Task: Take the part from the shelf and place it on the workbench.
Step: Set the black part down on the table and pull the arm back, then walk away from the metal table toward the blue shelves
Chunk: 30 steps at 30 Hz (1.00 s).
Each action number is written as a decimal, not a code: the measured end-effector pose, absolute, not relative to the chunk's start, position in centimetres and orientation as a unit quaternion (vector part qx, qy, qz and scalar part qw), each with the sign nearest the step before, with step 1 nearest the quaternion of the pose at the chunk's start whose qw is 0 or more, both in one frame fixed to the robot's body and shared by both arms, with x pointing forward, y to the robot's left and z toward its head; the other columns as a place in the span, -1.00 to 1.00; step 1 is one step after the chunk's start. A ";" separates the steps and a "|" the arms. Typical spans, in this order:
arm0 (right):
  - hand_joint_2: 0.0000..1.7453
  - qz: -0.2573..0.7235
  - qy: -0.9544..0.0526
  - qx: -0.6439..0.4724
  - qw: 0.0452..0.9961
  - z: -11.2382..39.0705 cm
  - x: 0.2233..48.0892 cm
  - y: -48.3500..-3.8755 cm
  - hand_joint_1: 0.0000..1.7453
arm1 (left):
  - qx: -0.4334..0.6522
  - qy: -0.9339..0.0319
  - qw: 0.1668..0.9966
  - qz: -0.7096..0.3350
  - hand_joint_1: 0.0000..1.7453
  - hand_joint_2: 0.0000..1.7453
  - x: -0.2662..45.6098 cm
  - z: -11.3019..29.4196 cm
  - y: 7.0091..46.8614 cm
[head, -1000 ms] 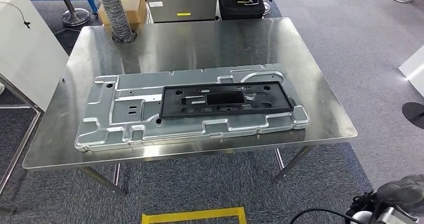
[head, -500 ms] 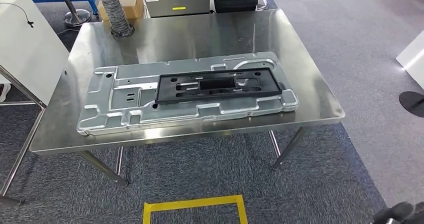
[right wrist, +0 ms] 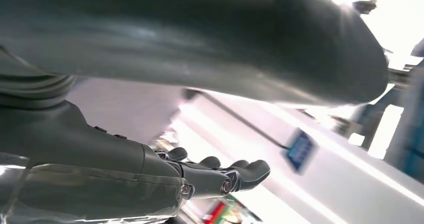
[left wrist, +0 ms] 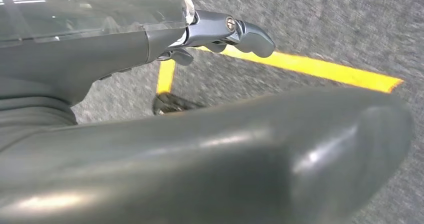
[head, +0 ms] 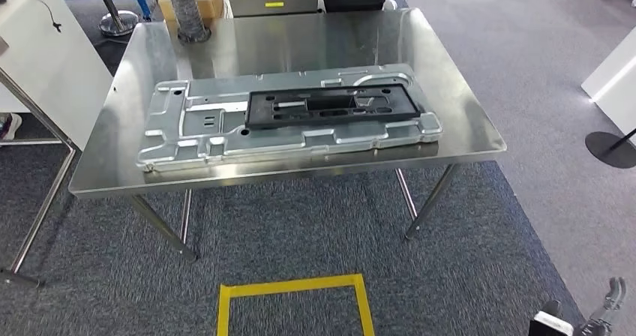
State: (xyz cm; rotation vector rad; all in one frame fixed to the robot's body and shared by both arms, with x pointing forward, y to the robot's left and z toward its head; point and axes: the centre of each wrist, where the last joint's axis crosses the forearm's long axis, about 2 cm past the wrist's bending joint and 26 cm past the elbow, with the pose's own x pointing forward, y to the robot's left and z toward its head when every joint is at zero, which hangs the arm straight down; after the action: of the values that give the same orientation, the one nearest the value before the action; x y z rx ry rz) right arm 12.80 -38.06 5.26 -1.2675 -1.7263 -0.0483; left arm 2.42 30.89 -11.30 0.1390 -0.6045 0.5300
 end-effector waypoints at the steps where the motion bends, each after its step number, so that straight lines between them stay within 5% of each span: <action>1: -1.00 -0.020 -0.697 -0.518 0.496 4.3 12.5 -38.2 -1.00 | 0.067 -0.294 0.918 0.258 -1.00 -1.00 2.4 -11.3 30.8; 16: -1.00 0.030 -0.484 -0.423 0.766 -8.6 7.4 -35.0 -1.00 | 0.064 -0.295 0.918 0.256 -1.00 -1.00 2.3 -11.3 30.5; 22: -1.00 0.076 -0.359 -0.360 0.858 -10.3 4.5 -32.6 -1.00 | 0.063 -0.296 0.919 0.251 -1.00 -1.00 2.4 -11.3 30.4; 30: -1.00 0.100 -0.320 -0.329 0.883 -10.7 3.3 -32.1 -1.00 | 0.058 -0.302 0.921 0.240 -1.00 -1.00 3.1 -11.3 30.4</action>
State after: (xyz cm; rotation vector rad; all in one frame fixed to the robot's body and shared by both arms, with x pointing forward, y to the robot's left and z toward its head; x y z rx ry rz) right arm 3.25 -32.11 -10.72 -0.6841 -0.6659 0.2072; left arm 3.08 30.44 -11.26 0.1202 -0.6202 0.4930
